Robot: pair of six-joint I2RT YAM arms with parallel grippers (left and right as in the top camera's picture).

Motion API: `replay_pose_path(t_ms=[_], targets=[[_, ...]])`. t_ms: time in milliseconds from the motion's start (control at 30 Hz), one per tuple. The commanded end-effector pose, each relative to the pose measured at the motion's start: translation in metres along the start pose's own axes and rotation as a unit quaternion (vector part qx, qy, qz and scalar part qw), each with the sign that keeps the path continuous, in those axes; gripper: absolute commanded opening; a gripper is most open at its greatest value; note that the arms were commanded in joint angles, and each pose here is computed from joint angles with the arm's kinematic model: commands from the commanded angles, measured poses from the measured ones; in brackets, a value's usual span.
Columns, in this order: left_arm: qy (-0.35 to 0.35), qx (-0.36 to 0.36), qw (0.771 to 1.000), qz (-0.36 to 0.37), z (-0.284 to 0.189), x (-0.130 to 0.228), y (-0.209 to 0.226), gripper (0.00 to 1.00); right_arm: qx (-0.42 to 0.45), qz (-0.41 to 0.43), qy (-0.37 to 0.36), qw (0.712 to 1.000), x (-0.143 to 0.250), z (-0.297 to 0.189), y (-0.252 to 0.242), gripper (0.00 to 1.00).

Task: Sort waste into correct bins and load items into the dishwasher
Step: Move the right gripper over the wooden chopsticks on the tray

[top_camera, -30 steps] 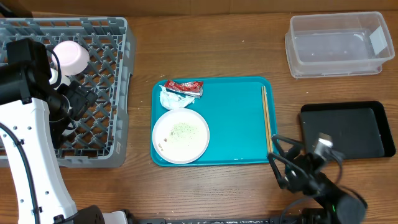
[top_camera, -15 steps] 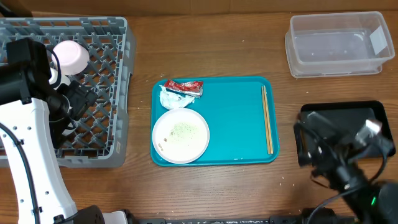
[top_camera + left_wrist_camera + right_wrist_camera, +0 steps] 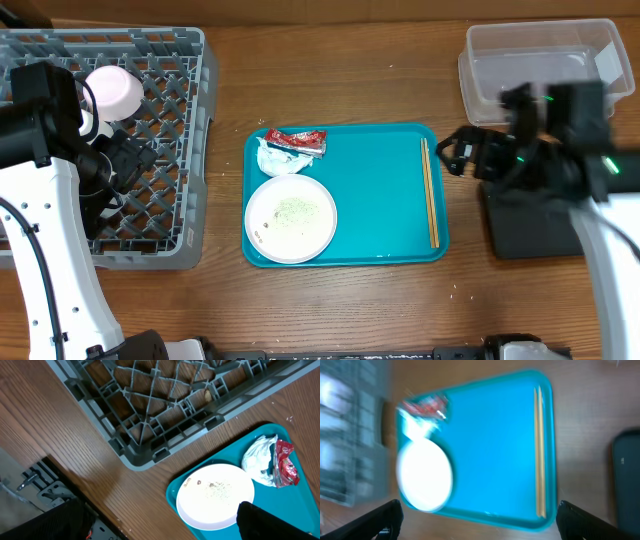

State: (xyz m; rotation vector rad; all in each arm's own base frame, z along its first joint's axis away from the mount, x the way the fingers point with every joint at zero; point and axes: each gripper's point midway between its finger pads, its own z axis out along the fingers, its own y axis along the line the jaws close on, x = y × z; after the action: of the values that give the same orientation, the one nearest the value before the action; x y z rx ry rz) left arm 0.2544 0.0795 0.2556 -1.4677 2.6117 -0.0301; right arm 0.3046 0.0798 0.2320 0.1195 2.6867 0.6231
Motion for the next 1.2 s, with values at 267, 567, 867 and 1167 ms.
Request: replay_pose_path(t_ms=[267, 567, 867, 1167], targets=[[-0.006, 0.006, 1.000, -0.008, -0.005, -0.002, -0.001, 1.00, 0.077, -0.037, 0.143, 0.986, 0.017, 0.096, -0.023, 1.00], [-0.006, 0.006, 1.000, -0.008, -0.005, -0.002, -0.001, 1.00, 0.154, -0.045, 0.175, 0.971, 0.022, 0.132, -0.057, 0.33], [-0.006, 0.006, 1.000, -0.008, -0.005, -0.002, -0.001, 1.00, 0.198, -0.031, 0.154, 0.968, 0.023, 0.150, -0.076, 0.35], [-0.006, 0.006, 1.000, -0.008, -0.005, -0.002, -0.001, 1.00, 0.186, -0.028, 0.161, 0.969, 0.044, 0.171, -0.086, 0.36]])
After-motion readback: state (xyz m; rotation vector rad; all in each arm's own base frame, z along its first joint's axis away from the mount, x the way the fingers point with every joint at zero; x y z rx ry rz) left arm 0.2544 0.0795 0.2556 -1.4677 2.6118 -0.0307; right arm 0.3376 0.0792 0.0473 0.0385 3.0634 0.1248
